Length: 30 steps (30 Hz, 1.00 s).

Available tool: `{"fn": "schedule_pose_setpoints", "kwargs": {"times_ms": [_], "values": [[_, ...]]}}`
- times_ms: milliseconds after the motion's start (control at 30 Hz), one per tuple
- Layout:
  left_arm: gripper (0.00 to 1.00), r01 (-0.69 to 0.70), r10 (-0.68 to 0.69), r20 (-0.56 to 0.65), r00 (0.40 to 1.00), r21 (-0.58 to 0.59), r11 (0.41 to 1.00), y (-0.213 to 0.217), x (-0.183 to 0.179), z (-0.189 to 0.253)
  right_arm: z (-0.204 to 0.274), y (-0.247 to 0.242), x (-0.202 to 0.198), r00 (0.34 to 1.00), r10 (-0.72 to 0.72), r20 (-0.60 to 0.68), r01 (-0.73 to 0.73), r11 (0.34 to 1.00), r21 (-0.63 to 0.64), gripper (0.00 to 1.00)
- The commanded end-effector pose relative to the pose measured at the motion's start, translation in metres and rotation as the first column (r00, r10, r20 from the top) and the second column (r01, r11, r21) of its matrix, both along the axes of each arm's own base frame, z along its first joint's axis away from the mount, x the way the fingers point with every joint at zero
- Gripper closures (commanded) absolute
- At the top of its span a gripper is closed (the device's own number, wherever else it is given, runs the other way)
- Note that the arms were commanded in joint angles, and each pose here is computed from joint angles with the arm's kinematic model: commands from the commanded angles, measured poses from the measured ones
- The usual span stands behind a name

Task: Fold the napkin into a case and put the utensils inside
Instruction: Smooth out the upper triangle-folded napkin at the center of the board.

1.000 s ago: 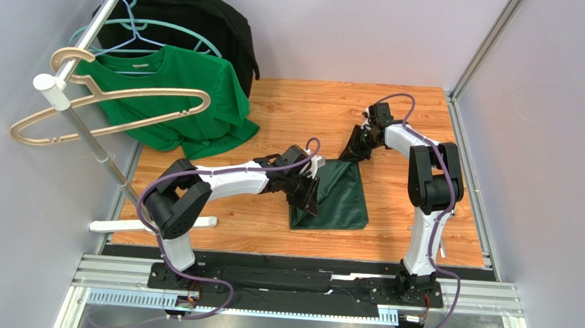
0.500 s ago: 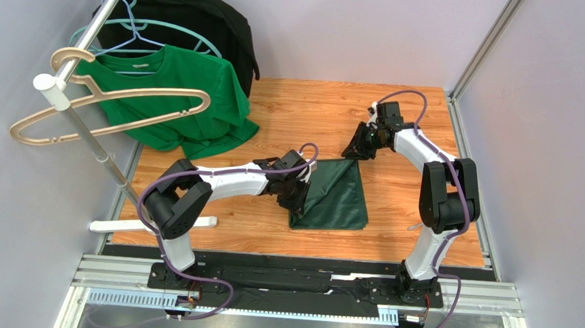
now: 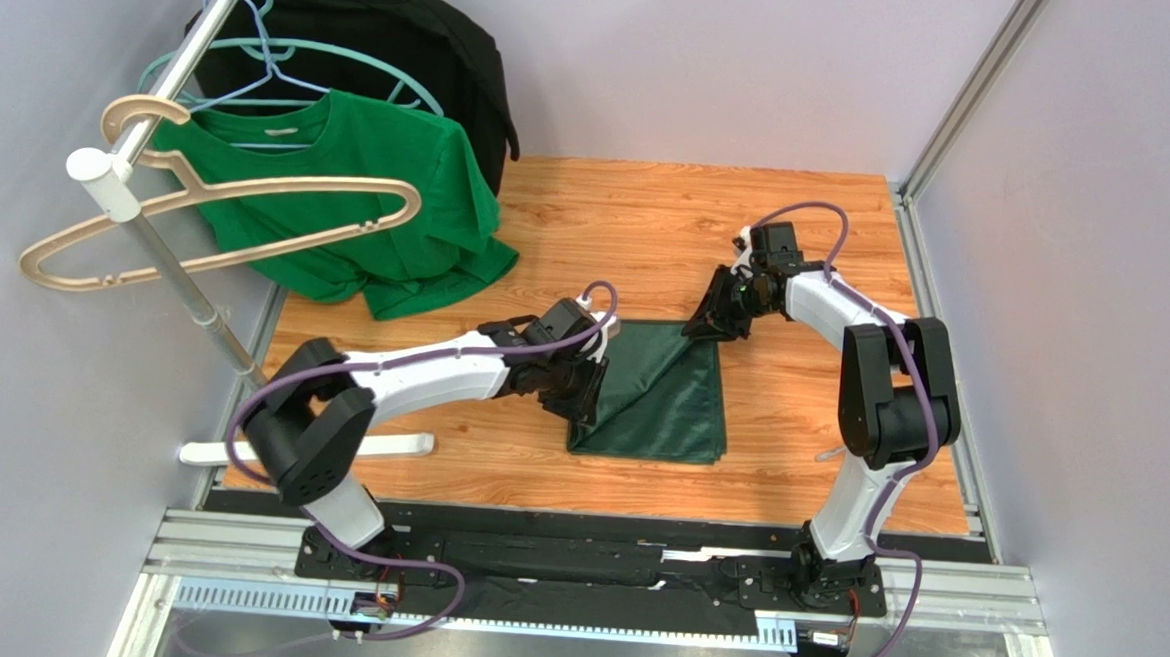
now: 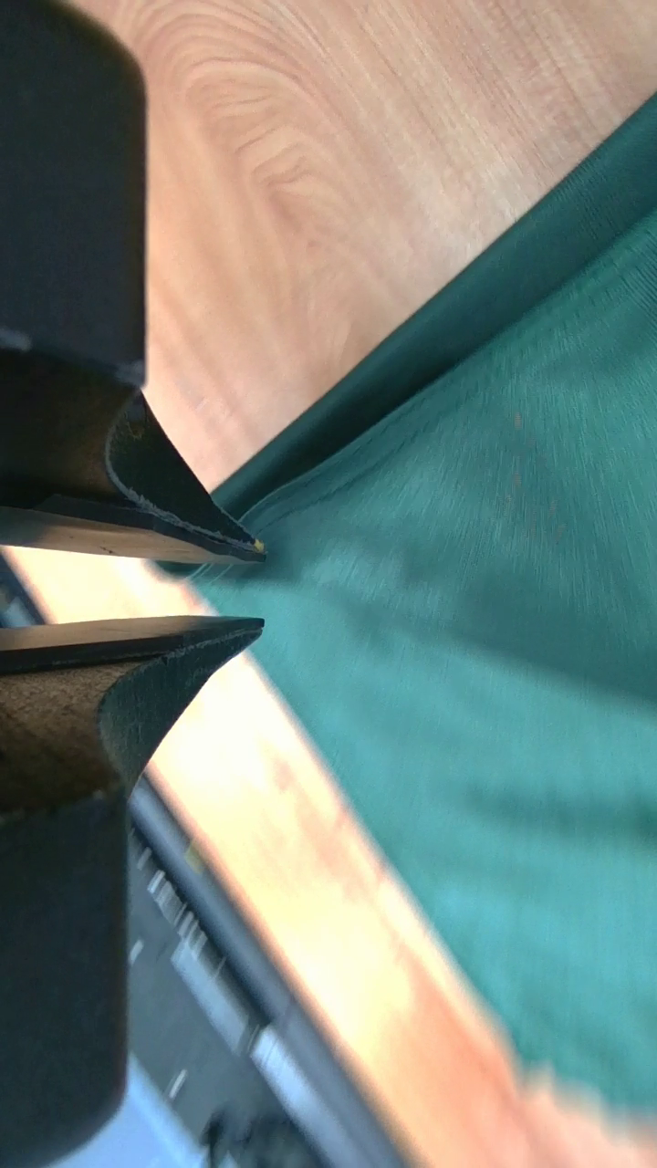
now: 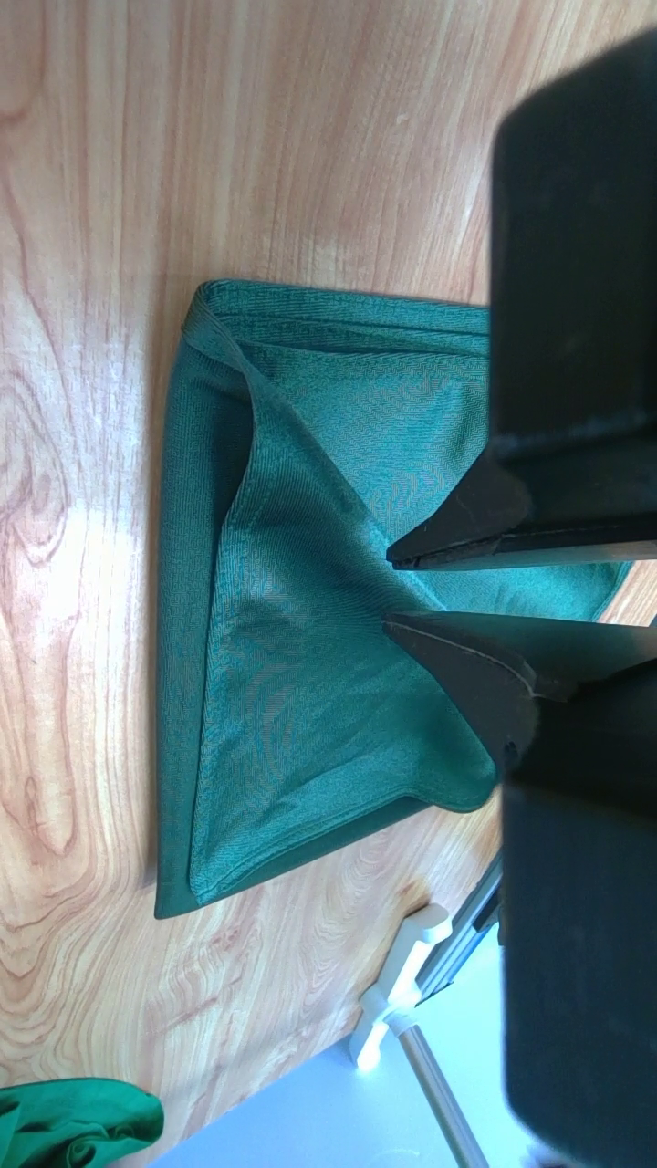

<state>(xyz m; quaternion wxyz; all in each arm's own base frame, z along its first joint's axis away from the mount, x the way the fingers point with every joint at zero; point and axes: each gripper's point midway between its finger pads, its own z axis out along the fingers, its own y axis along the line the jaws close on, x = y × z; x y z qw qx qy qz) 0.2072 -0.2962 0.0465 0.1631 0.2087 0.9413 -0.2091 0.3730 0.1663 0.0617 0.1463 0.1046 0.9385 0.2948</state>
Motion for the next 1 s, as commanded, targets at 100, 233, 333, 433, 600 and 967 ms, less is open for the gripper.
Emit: {"fn": "schedule_pose_setpoints", "kwargs": {"times_ms": [100, 233, 333, 433, 600, 967], "values": [[0.69, 0.016, -0.011, 0.024, 1.000, -0.200, 0.980, -0.023, -0.005, 0.052, 0.009, 0.016, 0.015, 0.998, 0.029, 0.050, -0.030, 0.999, 0.030, 0.79], [0.70, 0.025, -0.031, -0.026, 0.999, -0.197, 0.980, -0.029, -0.008, 0.030, 0.006, 0.021, 0.015, 0.998, 0.039, 0.045, -0.041, 0.998, 0.038, 0.79], [0.72, 0.002, -0.006, -0.028, 1.000, -0.141, 0.990, -0.021, -0.003, 0.011, 0.000, 0.017, 0.022, 0.998, 0.032, 0.047, -0.032, 0.999, 0.007, 0.79], [0.73, -0.029, 0.028, -0.012, 1.000, -0.079, 0.996, -0.006, 0.003, -0.004, -0.004, 0.015, 0.030, 0.998, 0.040, 0.052, -0.039, 0.999, -0.010, 0.79], [0.74, -0.060, 0.060, -0.023, 0.998, -0.005, 0.998, 0.018, 0.002, -0.030, -0.020, 0.001, 0.041, 0.999, 0.015, 0.028, -0.014, 0.999, -0.040, 0.79], [0.77, -0.048, 0.045, -0.058, 0.997, -0.038, 0.998, 0.021, -0.015, -0.040, -0.046, -0.031, 0.063, 1.000, 0.012, 0.028, -0.006, 0.982, -0.191, 0.79]]}}
